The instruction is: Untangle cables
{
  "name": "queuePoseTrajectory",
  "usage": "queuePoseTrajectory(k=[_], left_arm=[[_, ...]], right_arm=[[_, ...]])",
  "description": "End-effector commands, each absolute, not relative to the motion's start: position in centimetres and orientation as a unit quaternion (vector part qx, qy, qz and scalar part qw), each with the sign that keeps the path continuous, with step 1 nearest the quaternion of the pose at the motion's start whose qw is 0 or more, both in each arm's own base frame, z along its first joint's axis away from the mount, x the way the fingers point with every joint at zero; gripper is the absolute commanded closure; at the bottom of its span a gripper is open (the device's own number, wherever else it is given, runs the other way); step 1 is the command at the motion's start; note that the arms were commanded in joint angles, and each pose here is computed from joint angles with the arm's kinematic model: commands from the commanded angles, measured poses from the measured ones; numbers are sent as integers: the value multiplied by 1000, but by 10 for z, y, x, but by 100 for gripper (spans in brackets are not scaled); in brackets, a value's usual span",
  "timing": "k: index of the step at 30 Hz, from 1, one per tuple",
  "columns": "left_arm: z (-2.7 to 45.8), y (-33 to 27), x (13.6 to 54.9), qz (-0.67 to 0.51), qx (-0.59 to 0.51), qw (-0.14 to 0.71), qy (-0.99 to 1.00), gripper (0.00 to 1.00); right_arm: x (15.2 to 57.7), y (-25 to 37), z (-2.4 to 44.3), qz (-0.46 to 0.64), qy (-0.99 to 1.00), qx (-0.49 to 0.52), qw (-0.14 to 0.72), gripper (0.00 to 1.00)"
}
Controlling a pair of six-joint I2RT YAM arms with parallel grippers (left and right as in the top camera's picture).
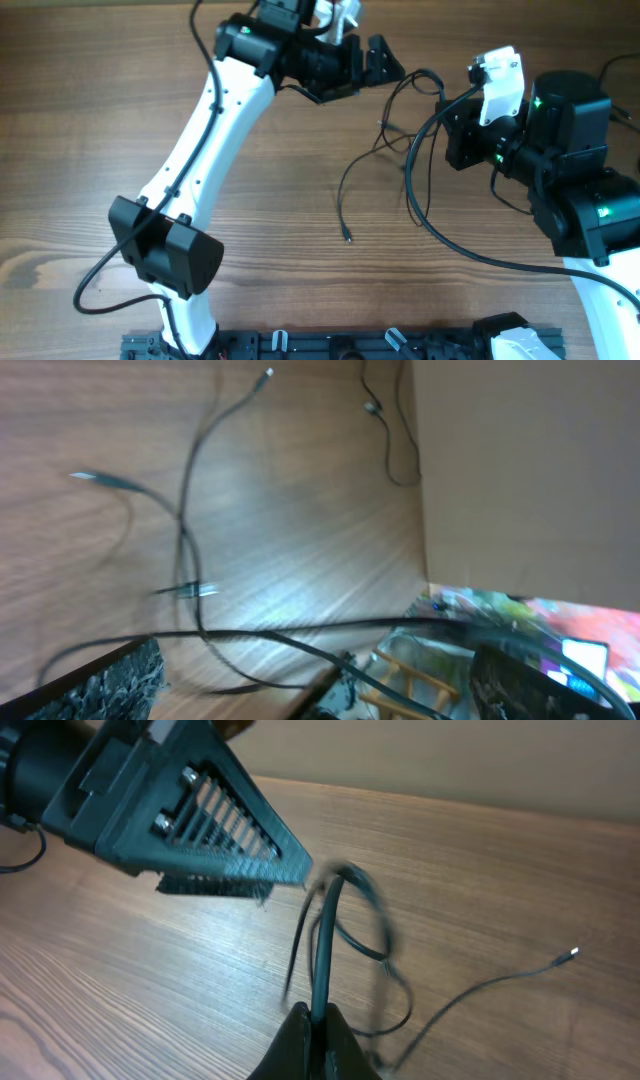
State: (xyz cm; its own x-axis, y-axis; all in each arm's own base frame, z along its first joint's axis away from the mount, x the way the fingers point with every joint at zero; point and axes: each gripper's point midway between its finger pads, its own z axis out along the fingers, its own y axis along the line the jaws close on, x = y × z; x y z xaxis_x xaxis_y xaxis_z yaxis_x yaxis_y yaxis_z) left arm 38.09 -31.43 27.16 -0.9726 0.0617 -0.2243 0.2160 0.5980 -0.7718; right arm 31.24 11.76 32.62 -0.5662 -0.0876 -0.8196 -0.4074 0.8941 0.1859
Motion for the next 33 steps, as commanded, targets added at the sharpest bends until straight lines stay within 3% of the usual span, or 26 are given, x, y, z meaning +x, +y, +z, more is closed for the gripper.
queuePoseTrajectory(k=[1, 3, 8, 11, 12, 19, 24, 28, 30, 31, 32, 33], left_arm=[[296, -330, 367, -516, 71, 34, 853, 0], [317, -336, 366, -563, 32, -12, 826, 0], [308, -334, 385, -532, -128, -53, 835, 16], [295, -332, 398, -498, -168, -14, 851, 13], [289, -331, 400, -485, -177, -3, 857, 6], [266, -338, 396, -447, -232, -14, 864, 3], [254, -360, 393, -454, -256, -63, 851, 11], [240, -378, 393, -456, -245, -70, 852, 24], [227, -384, 392, -446, -250, -77, 856, 37], [220, -386, 392, -441, -252, -83, 857, 57], [212, -389, 391, -435, -253, -89, 859, 96], [205, -391, 390, -431, -253, -93, 861, 96]], right_arm=[[317, 117, 323, 166, 867, -158, 442, 96], [318, 118, 320, 166, 869, -158, 438, 96], [318, 118, 318, 166, 872, -157, 433, 96], [318, 118, 318, 167, 872, -156, 433, 96], [318, 118, 318, 167, 872, -156, 433, 96], [311, 124, 326, 194, 865, -156, 436, 96], [302, 123, 339, 196, 854, -159, 454, 96], [296, 122, 345, 197, 849, -160, 463, 96], [295, 121, 346, 197, 849, -160, 464, 96], [294, 121, 346, 197, 849, -160, 464, 96], [294, 121, 345, 197, 850, -160, 462, 96], [293, 121, 344, 197, 851, -159, 459, 96]])
